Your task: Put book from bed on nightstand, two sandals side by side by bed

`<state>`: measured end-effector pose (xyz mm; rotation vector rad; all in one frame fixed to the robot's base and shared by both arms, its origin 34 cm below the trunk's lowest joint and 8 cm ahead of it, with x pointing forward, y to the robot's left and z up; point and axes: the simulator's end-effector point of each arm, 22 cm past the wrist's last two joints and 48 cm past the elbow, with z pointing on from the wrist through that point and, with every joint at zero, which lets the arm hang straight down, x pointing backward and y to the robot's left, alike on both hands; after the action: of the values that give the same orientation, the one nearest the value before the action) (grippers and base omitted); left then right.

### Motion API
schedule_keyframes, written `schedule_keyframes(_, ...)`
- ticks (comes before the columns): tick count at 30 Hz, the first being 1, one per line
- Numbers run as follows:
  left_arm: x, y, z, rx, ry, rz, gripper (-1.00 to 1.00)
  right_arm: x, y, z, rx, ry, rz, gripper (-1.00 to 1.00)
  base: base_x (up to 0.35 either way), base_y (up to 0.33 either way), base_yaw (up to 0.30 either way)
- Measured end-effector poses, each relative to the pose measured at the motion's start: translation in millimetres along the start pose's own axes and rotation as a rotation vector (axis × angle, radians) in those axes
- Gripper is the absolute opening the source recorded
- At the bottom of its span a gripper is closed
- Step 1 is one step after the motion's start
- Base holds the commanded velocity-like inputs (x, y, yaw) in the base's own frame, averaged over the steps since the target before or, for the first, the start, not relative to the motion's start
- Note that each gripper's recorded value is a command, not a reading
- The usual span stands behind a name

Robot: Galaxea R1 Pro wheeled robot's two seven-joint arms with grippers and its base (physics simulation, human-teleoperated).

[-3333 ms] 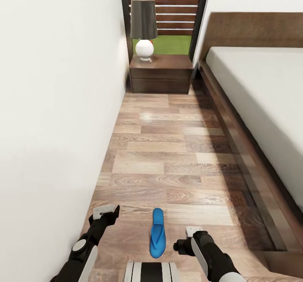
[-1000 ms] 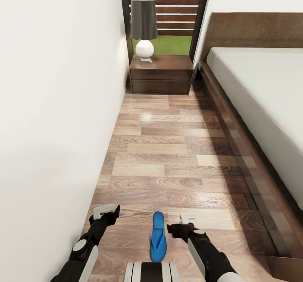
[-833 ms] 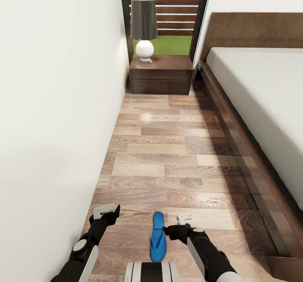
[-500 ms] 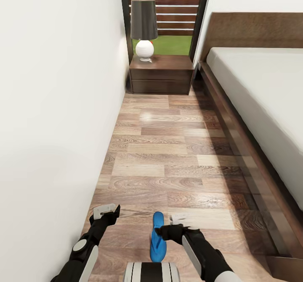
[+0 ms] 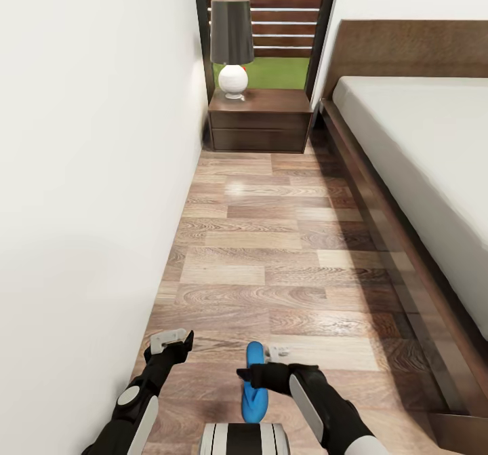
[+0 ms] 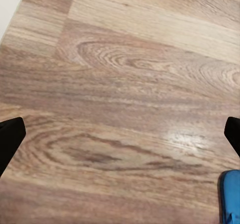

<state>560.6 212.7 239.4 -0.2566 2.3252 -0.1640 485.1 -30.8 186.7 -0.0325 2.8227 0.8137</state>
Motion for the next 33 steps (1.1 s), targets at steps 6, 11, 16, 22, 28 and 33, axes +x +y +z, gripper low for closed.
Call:
schedule_keyframes(6,0,0,0.0,0.0,0.0,0.0,1.0,2,35,-6.7,-0.131,0.052,0.003,1.0,0.0,0.0,0.0)
schedule_keyframes(11,0,0,0.0,0.0,0.0,0.0,1.0,4,21,-5.5,-0.057,0.068,0.002,1.0,0.0,0.0,0.0)
schedule_keyframes(16,0,0,0.0,0.0,0.0,0.0,1.0,3,-52,-14.0,0.282,0.067,-0.015,1.0,0.0,0.0,0.0)
schedule_keyframes(22,0,-1,0.0,0.001,-0.001,0.0,1.0,2,-72,-20.8,0.377,0.064,-0.015,1.0,0.0,0.0,0.0)
schedule_keyframes(28,0,-1,0.0,0.002,-0.001,-0.001,1.0,2,-74,-21.5,0.388,0.064,-0.014,1.0,0.0,0.0,0.0)
schedule_keyframes(33,0,-1,0.0,0.002,0.0,-0.001,1.0,3,-72,-20.7,0.382,0.065,-0.005,1.0,0.0,0.0,0.0)
